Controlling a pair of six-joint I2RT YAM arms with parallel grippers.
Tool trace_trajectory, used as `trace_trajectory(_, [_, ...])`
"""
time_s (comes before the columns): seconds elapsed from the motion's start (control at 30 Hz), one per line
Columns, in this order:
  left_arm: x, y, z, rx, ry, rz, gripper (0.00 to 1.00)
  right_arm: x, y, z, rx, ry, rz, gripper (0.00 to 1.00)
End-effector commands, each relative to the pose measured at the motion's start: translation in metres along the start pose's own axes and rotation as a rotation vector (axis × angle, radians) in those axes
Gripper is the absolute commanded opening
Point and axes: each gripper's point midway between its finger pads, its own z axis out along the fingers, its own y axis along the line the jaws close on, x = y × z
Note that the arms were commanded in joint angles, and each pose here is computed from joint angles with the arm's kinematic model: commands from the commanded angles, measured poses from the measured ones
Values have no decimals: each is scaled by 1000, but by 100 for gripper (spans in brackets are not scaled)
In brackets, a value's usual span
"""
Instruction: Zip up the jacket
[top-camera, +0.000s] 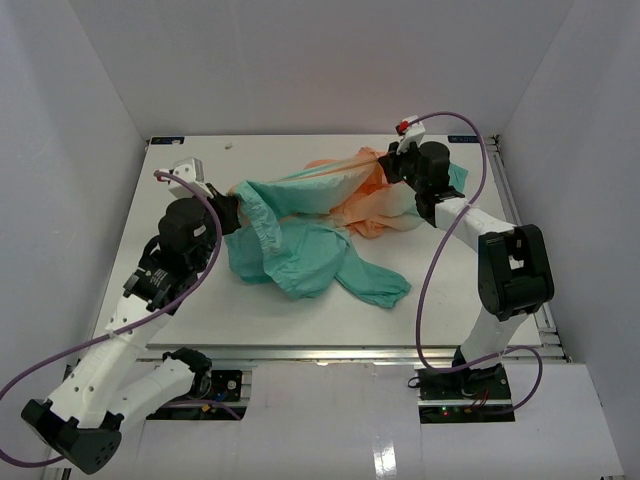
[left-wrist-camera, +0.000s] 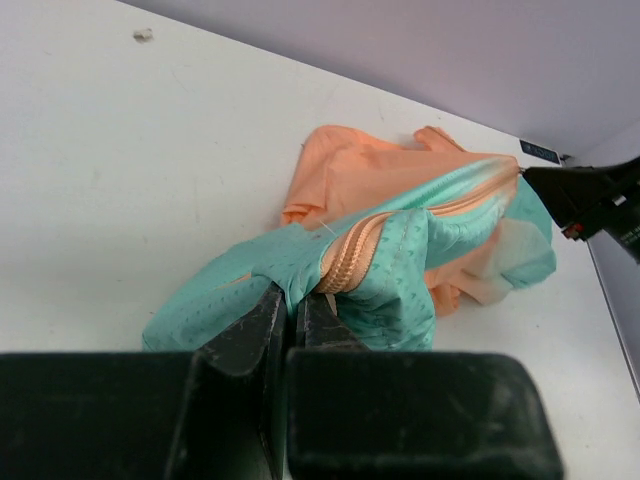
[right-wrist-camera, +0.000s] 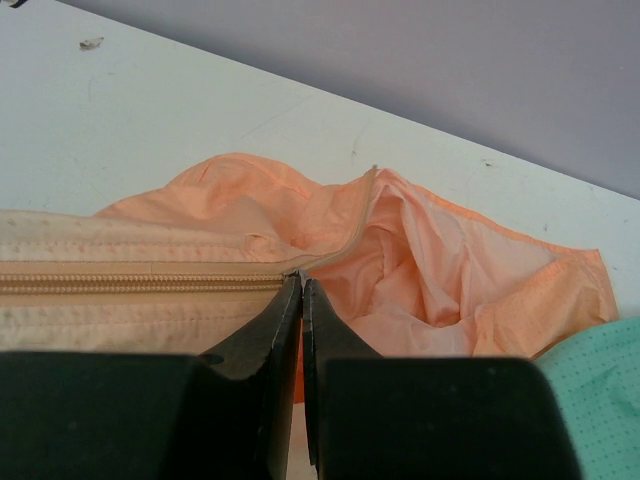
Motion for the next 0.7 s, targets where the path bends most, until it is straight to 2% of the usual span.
trace_trajectory(0.0, [-37, 12, -14, -58, -81, 15, 0, -43, -15, -9, 38, -93, 14, 8])
trace_trajectory(0.13, [-52, 16, -24, -84, -106, 24, 0, -44, -10, -8, 15, -93, 26, 8])
trace_trajectory(0.4, [-81, 25, -43, -134, -172, 44, 0, -25, -27, -8, 82, -43, 26, 8])
trace_trajectory(0.6, [-79, 28, -45, -142, -162, 62, 0, -6, -41, -4, 109, -9, 84, 8])
trace_trajectory(0.67, [-76, 31, -44, -152, -158, 70, 0, 2, -59, -5, 155, 4, 117, 8])
